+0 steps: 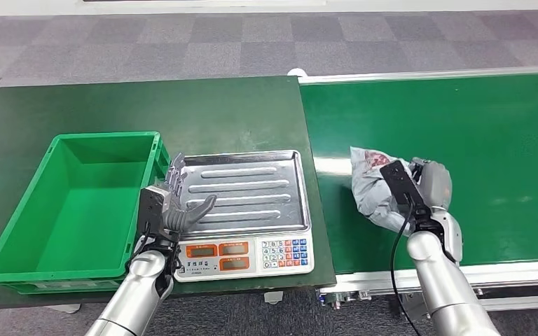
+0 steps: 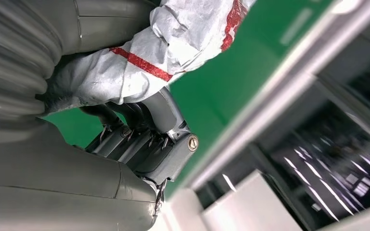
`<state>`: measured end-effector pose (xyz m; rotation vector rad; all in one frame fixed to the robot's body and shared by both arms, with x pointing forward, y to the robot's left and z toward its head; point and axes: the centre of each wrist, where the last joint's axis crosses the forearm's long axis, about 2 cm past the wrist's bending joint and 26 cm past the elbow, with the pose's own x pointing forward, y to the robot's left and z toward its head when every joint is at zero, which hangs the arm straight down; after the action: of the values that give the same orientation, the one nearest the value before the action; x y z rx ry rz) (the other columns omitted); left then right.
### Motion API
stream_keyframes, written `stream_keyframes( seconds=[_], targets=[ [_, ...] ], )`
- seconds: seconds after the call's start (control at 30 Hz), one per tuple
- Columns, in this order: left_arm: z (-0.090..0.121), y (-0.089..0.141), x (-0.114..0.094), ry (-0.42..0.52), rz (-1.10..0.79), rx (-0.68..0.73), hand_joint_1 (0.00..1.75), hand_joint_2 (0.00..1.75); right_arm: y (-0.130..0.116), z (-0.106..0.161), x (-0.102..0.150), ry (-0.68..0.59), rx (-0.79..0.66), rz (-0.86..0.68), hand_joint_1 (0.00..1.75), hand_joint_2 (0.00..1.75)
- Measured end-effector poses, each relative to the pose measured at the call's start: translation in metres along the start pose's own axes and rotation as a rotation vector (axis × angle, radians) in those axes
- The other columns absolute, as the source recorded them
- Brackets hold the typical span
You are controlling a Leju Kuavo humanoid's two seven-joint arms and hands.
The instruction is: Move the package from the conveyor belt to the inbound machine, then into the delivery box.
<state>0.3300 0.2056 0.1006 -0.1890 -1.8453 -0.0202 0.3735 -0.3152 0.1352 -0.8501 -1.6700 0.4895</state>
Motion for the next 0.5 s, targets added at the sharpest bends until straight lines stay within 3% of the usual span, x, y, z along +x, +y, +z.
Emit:
stream_keyframes(
  seconds=[0.27,0.5],
  targets=[
    [-0.006,-0.003,0.002,-0.014,-0.005,-0.007,0.0,1.75,-0.013,-0.011,0.032,-0.12,-0.039,-0.038,1.75,1.75],
    [-0.02,-0.01,0.008,-0.029,0.007,-0.017,0.0,1.75,-0.004,-0.024,0.067,-0.216,0.02,-0.071,1.75,1.75]
  ],
)
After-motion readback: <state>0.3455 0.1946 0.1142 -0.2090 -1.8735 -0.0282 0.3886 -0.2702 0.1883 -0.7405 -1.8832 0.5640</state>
